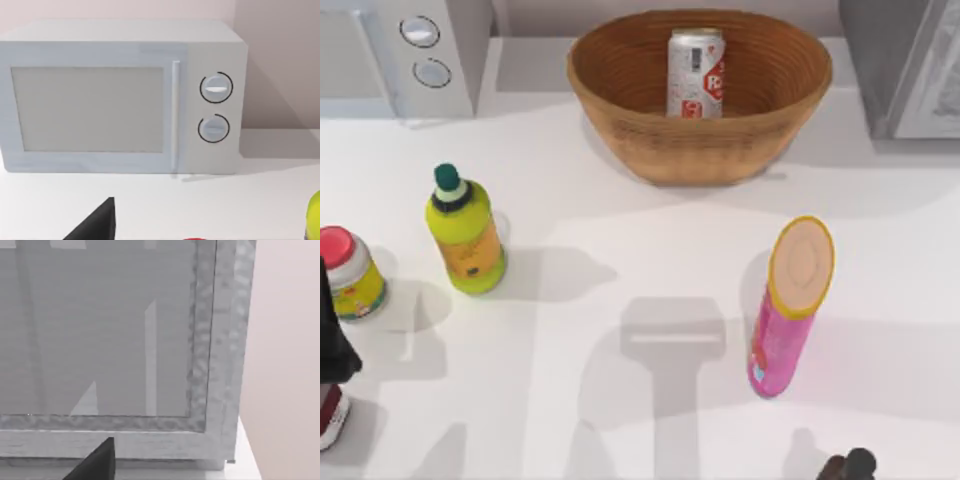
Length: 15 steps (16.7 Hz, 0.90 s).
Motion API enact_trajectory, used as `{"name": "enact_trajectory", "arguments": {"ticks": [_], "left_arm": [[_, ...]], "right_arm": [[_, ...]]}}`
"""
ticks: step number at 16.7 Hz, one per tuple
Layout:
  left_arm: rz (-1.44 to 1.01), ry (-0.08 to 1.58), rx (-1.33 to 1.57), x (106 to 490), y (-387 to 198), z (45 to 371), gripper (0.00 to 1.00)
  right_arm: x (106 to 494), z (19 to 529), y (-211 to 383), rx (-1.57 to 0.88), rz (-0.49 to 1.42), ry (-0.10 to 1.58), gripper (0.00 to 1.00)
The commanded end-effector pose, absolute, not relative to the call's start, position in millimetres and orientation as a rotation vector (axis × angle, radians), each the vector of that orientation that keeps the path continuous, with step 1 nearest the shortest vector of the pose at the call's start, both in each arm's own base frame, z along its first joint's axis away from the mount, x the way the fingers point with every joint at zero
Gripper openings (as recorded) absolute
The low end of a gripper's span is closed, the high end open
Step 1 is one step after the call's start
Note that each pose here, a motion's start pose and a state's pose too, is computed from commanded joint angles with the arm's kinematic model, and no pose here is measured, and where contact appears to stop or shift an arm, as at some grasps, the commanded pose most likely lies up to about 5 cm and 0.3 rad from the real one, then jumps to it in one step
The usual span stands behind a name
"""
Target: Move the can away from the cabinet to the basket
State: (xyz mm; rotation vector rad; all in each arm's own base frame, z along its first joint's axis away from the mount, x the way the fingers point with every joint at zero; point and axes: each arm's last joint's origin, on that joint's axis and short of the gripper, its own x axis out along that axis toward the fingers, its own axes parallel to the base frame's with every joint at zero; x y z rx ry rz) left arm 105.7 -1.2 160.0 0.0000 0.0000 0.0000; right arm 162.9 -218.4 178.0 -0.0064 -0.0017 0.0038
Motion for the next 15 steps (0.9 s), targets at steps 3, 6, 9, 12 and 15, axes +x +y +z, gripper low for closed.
{"name": "enact_trajectory", "arguments": {"ticks": [3, 6, 9, 12, 15], "left_arm": [[0.000, 0.000, 0.000, 105.7, -1.2, 160.0, 1.00], [0.000, 0.000, 0.000, 105.7, -1.2, 160.0, 1.00], [0.000, 0.000, 0.000, 105.7, -1.2, 160.0, 1.00], [0.000, 0.000, 0.000, 105.7, -1.2, 160.0, 1.00], [0.000, 0.000, 0.000, 105.7, -1.2, 160.0, 1.00]], "right_arm": [[174.7, 212.1, -244.4, -0.009, 0.004, -0.002, 1.00], [185.4, 264.4, -267.6, 0.001, 0.004, 0.004, 1.00], [189.6, 329.4, -276.5, 0.023, 0.004, 0.016, 1.00], [184.8, 397.3, -266.1, 0.039, 0.003, 0.025, 1.00], [173.3, 455.1, -240.5, 0.036, 0.003, 0.023, 1.00]]}}
